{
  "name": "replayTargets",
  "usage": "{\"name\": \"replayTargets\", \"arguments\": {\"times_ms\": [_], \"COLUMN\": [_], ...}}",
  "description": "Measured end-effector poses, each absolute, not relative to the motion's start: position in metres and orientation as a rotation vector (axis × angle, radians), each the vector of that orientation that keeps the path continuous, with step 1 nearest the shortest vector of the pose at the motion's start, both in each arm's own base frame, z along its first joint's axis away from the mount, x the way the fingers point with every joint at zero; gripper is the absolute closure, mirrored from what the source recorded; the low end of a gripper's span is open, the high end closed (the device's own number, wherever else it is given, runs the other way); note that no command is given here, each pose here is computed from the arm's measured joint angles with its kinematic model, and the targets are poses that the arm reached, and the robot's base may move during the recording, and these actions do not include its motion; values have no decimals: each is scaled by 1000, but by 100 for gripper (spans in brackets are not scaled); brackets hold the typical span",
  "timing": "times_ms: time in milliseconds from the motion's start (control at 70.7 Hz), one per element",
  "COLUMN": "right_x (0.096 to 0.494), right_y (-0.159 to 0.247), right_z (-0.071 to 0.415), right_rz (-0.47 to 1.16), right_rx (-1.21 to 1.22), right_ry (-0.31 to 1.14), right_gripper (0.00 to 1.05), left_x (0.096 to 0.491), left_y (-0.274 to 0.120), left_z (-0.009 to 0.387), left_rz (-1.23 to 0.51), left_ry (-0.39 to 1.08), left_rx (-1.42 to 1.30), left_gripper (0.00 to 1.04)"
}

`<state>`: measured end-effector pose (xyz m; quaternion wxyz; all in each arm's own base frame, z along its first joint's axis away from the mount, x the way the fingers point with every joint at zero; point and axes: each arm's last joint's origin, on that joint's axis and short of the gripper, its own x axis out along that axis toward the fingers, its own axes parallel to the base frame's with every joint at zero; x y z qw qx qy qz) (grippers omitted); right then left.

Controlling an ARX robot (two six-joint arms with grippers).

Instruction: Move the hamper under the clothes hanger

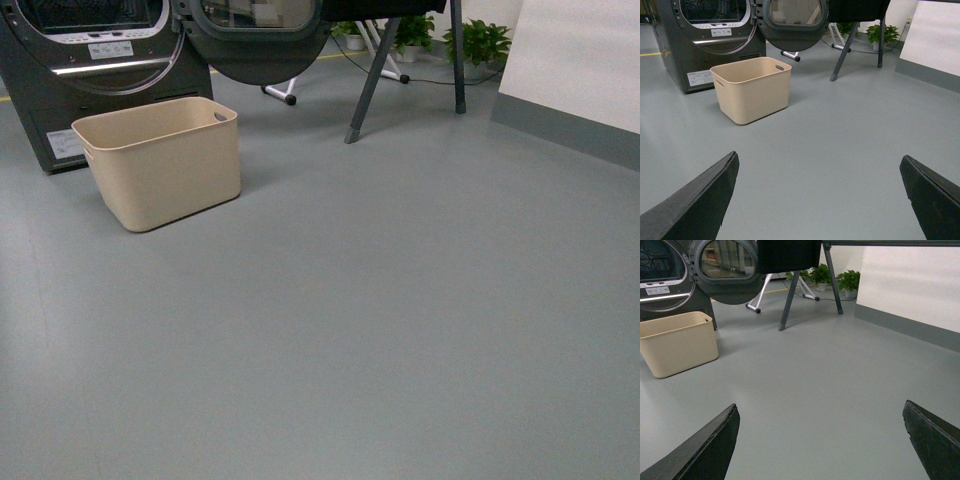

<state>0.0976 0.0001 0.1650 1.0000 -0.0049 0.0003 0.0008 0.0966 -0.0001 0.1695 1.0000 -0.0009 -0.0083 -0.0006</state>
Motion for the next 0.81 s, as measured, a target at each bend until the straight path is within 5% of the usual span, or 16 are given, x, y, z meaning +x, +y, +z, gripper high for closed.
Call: {"name": "replayTargets", "arguments": {"times_ms": [806], "right_x": [98], "right_y": [0], "right_z": [165], "right_rz": [2], "right_rx": [-10], "right_ry": [1], "right_gripper": [8], "left_x": [97], "left_y": [0], "left_z": [170], "left_rz": [-1], "left_ry": [-17], "left_rx": [-2], "left_gripper": [7]}}
